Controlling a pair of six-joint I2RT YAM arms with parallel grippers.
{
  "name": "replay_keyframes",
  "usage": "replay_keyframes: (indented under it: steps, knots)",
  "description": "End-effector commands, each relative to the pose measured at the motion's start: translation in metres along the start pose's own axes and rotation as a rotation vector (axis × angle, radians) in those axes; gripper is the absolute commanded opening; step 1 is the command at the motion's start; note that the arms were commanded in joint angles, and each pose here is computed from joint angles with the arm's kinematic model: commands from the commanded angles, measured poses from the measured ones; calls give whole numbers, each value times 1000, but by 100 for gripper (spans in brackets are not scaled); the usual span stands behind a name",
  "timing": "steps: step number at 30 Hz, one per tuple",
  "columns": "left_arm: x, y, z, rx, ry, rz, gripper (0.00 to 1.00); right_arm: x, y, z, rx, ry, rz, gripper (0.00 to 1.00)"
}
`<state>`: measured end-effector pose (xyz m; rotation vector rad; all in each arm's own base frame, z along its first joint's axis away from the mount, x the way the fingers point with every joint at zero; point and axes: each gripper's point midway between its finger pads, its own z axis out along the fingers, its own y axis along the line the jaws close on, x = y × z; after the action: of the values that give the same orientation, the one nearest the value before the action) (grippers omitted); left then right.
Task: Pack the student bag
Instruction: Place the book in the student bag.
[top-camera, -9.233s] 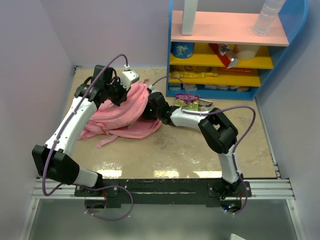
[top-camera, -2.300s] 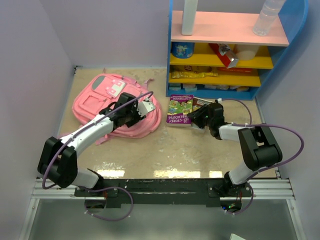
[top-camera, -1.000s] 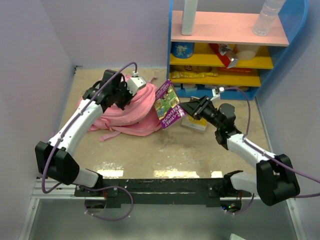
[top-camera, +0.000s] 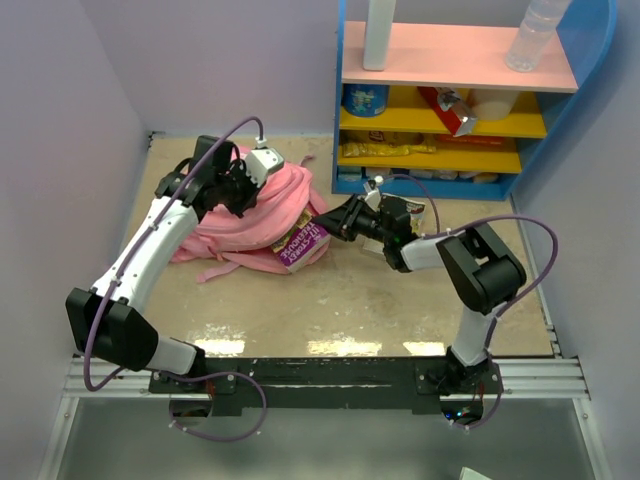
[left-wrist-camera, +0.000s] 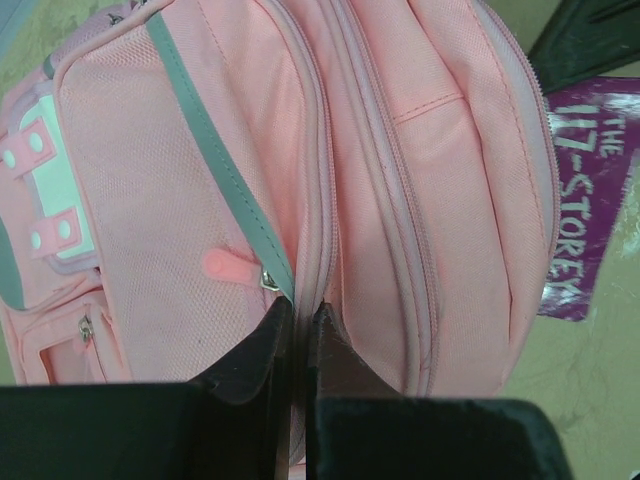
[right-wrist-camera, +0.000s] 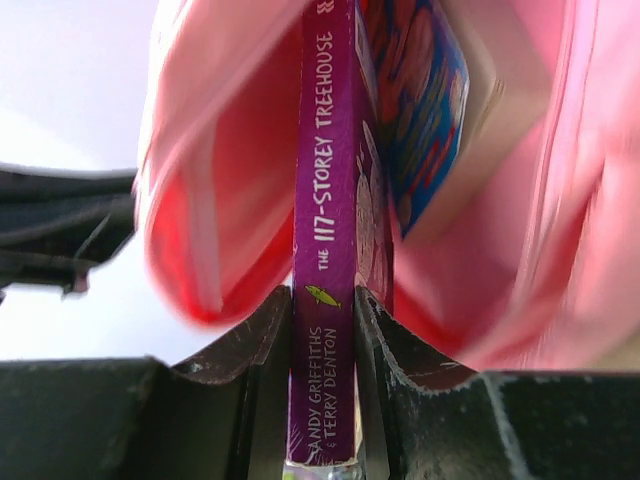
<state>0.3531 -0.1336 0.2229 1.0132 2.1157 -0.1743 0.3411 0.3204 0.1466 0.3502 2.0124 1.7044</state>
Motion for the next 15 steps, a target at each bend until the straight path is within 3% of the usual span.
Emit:
replay_keyframes:
  steps: [1, 9, 12, 13, 15]
  knots:
    - [-62, 12, -40, -48, -220, 66, 0, -24, 10, 31, -34, -19, -63, 0]
    - [-62, 3, -39, 1, -224, 72, 0, -35, -1, 86, 93, -53, -167, 0]
    - [-63, 2, -40, 7, -227, 72, 0, -38, -10, 89, 165, -103, -218, 35]
    - [-63, 1, -40, 9, -228, 73, 0, -43, -14, 87, 196, -135, -229, 52]
    - [-62, 2, -39, 6, -225, 74, 0, -45, -17, 74, 243, -162, -275, 71]
